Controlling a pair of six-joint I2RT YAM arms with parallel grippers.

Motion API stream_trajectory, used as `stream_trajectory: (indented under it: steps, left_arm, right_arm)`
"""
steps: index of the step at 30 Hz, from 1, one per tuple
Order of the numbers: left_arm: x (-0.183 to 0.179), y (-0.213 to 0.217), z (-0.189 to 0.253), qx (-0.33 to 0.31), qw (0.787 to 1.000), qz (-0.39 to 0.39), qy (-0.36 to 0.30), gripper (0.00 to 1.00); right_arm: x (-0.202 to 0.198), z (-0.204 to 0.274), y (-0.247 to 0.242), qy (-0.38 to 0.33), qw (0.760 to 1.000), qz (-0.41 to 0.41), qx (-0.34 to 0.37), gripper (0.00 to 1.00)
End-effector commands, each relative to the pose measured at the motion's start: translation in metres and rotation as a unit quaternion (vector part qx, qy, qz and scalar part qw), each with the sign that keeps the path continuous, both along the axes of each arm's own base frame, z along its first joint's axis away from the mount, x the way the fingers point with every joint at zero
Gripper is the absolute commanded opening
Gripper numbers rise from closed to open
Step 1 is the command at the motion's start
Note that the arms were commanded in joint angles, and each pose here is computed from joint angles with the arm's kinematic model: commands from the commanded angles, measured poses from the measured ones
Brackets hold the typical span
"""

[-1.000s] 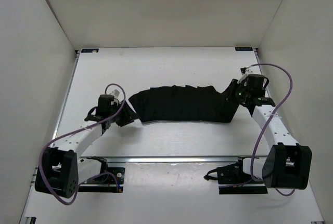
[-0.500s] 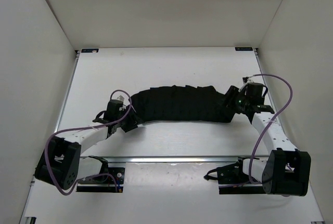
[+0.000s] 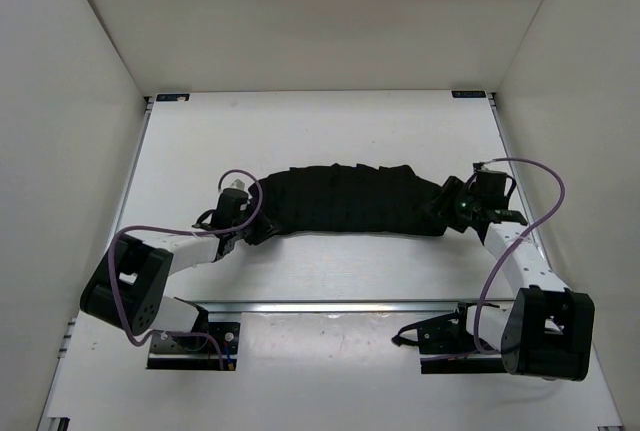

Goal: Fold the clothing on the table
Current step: Fold the skirt

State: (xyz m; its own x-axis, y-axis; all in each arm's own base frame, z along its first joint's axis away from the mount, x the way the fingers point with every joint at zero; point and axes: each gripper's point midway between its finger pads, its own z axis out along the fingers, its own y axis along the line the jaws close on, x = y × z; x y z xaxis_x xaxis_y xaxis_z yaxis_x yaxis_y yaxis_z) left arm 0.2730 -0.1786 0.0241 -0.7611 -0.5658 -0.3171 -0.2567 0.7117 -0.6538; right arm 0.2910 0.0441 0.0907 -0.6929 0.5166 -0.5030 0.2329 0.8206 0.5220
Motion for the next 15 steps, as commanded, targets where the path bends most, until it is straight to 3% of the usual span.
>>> stream_trajectory:
  steps: [1, 4, 5, 8, 15]
  left_arm:
    - [0.013, 0.0, 0.003, 0.002, 1.0, 0.021, -0.018, 0.35]
    - [0.013, 0.002, 0.0, -0.002, 0.999, 0.027, -0.019, 0.05]
    - [0.011, 0.0, 0.0, -0.006, 1.0, 0.021, -0.018, 0.0]
    - [0.011, 0.0, -0.001, -0.005, 1.0, 0.019, -0.016, 0.0]
    - [0.005, -0.002, -0.003, -0.008, 1.0, 0.009, -0.013, 0.0]
  right_arm:
    - [-0.005, -0.003, -0.003, 0.004, 1.0, -0.023, 0.009, 0.52]
    - [-0.013, -0.014, -0.004, 0.024, 0.999, -0.041, 0.011, 0.52]
    - [-0.018, -0.019, -0.005, 0.034, 0.998, -0.045, 0.01, 0.52]
    - [-0.023, -0.028, -0.007, 0.051, 0.997, -0.058, 0.014, 0.53]
    - [-0.031, -0.042, -0.011, 0.068, 0.995, -0.068, 0.009, 0.66]
